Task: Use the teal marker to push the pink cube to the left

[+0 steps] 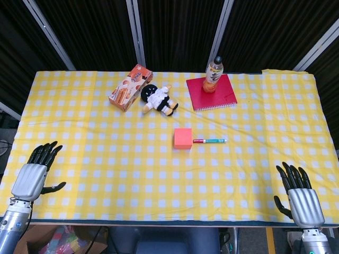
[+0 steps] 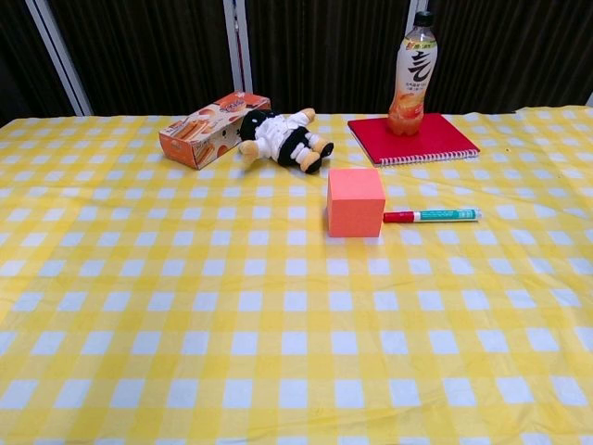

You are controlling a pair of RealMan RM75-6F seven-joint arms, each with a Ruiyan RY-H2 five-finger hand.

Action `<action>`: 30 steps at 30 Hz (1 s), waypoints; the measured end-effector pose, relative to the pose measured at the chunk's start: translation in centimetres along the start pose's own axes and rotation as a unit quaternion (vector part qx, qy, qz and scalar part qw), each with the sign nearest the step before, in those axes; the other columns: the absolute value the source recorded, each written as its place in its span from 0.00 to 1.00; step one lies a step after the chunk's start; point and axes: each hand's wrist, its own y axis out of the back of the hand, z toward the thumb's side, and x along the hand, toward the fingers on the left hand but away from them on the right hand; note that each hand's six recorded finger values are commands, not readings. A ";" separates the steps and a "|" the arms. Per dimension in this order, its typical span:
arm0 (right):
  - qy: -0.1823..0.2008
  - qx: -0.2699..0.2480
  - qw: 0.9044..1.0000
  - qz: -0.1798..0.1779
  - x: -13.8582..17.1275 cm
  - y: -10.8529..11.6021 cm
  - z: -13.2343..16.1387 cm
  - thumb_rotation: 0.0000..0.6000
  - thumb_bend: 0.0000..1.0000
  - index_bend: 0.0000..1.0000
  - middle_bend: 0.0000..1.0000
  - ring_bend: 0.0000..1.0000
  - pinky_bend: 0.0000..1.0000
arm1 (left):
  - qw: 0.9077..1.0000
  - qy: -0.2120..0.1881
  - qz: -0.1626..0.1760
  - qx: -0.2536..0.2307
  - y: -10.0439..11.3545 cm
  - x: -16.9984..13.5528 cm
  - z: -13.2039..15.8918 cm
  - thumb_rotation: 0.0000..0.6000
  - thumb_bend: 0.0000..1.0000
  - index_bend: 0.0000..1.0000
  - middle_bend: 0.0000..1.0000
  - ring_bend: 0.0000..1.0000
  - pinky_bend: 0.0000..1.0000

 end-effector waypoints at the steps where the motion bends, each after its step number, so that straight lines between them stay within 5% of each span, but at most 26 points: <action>1: 0.000 0.000 1.000 0.000 0.0 0.0 0.0 1.00 0.43 0.00 0.00 0.00 0.00 | 1.000 0.000 0.000 0.000 0.0 0.0 0.0 1.00 0.00 0.00 0.00 0.00 0.00; 30: 0.004 -0.032 0.999 0.001 -0.6 0.1 1.0 1.00 0.43 0.00 0.00 0.00 0.00 | 1.000 0.003 -0.002 -0.003 0.0 -0.2 0.0 1.00 0.00 0.00 0.00 0.00 0.00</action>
